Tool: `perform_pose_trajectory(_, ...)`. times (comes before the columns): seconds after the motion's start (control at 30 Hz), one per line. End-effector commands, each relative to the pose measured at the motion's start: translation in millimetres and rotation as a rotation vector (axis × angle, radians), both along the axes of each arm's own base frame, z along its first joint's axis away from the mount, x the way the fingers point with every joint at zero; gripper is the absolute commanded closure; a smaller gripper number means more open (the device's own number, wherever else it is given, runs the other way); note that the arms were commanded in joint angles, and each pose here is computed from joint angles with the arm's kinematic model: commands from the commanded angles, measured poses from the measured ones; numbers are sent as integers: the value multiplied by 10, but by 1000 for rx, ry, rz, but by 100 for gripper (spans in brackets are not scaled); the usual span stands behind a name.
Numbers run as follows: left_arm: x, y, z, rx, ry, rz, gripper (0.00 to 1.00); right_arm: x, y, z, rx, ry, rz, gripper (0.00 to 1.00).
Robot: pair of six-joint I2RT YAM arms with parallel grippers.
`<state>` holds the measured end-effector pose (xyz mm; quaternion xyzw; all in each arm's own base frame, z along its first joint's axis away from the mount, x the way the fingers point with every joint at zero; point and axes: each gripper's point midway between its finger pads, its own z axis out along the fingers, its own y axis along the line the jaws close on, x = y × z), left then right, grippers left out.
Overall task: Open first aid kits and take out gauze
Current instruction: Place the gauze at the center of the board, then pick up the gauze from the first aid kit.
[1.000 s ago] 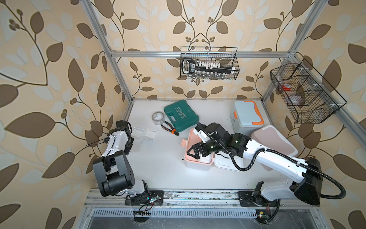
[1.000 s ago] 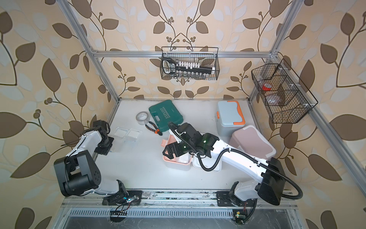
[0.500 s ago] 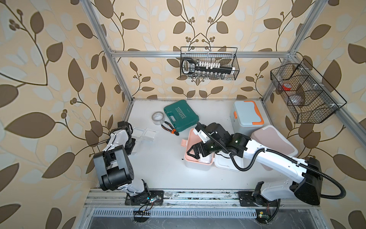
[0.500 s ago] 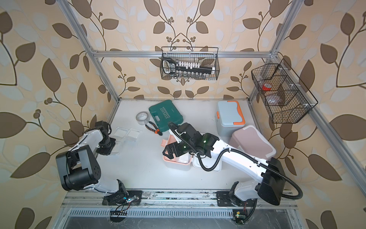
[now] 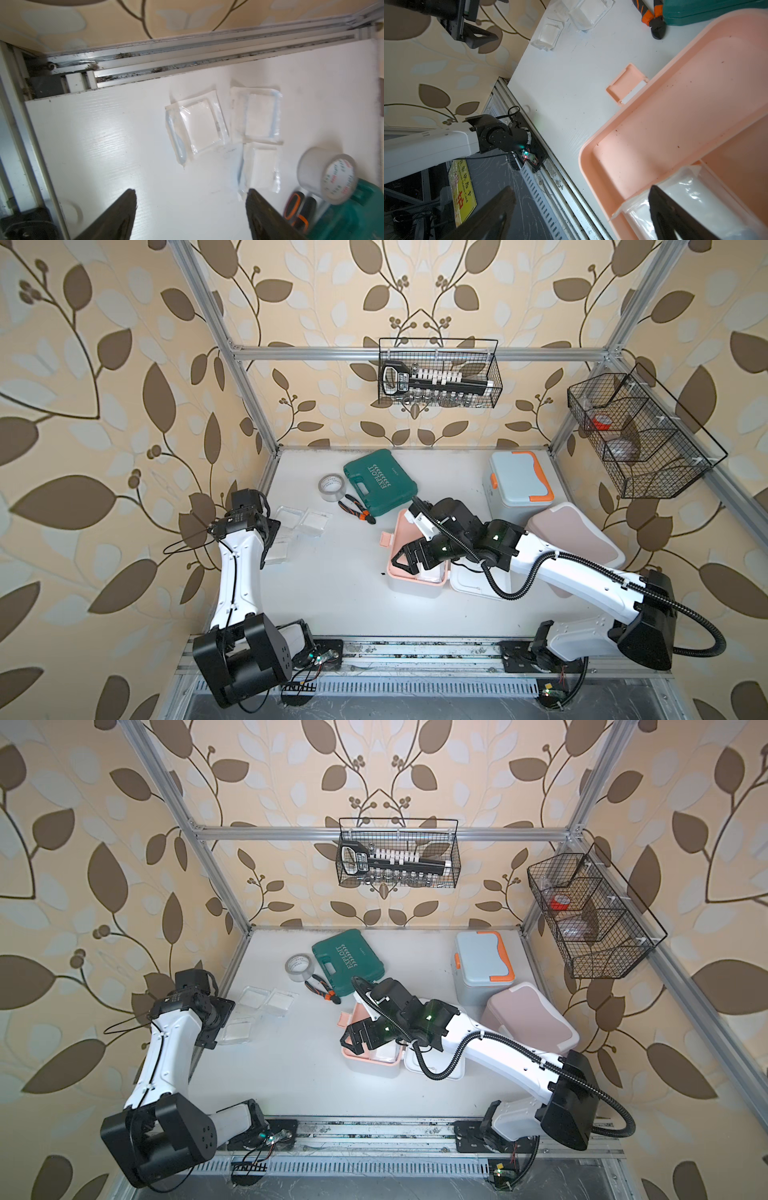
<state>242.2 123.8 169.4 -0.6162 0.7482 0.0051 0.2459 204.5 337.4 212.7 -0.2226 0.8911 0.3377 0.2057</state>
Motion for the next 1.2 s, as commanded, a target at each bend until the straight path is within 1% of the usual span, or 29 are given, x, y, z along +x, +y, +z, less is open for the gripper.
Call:
perform_pose_trajectory(0.0, 69, -295, 335, -5, -90, -126, 1, 55, 72, 327, 68, -62, -10, 1)
perform_pose_trajectory(0.03, 86, -370, 399, -8, -114, -154, 1, 61, 72, 347, 72, -65, -12, 0)
perform_pose_trajectory(0.1, 142, -583, 519, -23, -165, -261, 1, 66, 65, 396, 79, -75, -15, 0)
perform_pose_trajectory(0.2, 236, -943, 687, -76, -255, -418, 1, 87, 35, 478, 93, -99, -33, 0)
perform_pose_trajectory(0.43, 301, -1681, 1054, -169, -440, -733, 1, 146, -55, 669, 151, -116, -99, 0)
perform_pose_trajectory(0.47, 305, -1789, 1095, -180, -462, -777, 1, 155, -77, 681, 155, -112, -106, 1)
perform_pose_trajectory(0.57, 296, -2068, 1124, -197, -476, -880, 1, 222, -178, 705, 180, -91, -135, 0)
perform_pose_trajectory(0.7, 285, -2459, 1051, -206, -420, -1022, 1, 361, -417, 758, 234, -72, -194, 0)
perform_pose_trajectory(0.8, 248, -2776, 1014, -178, -374, -1133, 1, 441, -622, 795, 245, -82, -240, 0)
perform_pose_trajectory(0.83, 236, -2878, 1006, -168, -365, -1167, 1, 416, -647, 800, 247, -80, -238, 0)
perform_pose_trajectory(0.87, 212, -2998, 991, -159, -350, -1207, 1, 498, -782, 790, 243, -82, -281, 0)
perform_pose_trajectory(0.93, 156, -3198, 956, -137, -312, -1274, 1, 559, -980, 751, 223, -87, -343, 0)
perform_pose_trajectory(1.0, 86, -3377, 916, -87, -266, -1337, 1, 615, -1221, 702, 185, -112, -419, 0)
perform_pose_trajectory(1.1, 7, -3558, 816, -10, -182, -1405, 1, 640, -1533, 636, 130, -153, -515, 1)
perform_pose_trajectory(1.17, -18, -3628, 747, 44, -120, -1432, 1, 636, -1670, 572, 102, -165, -550, 0)
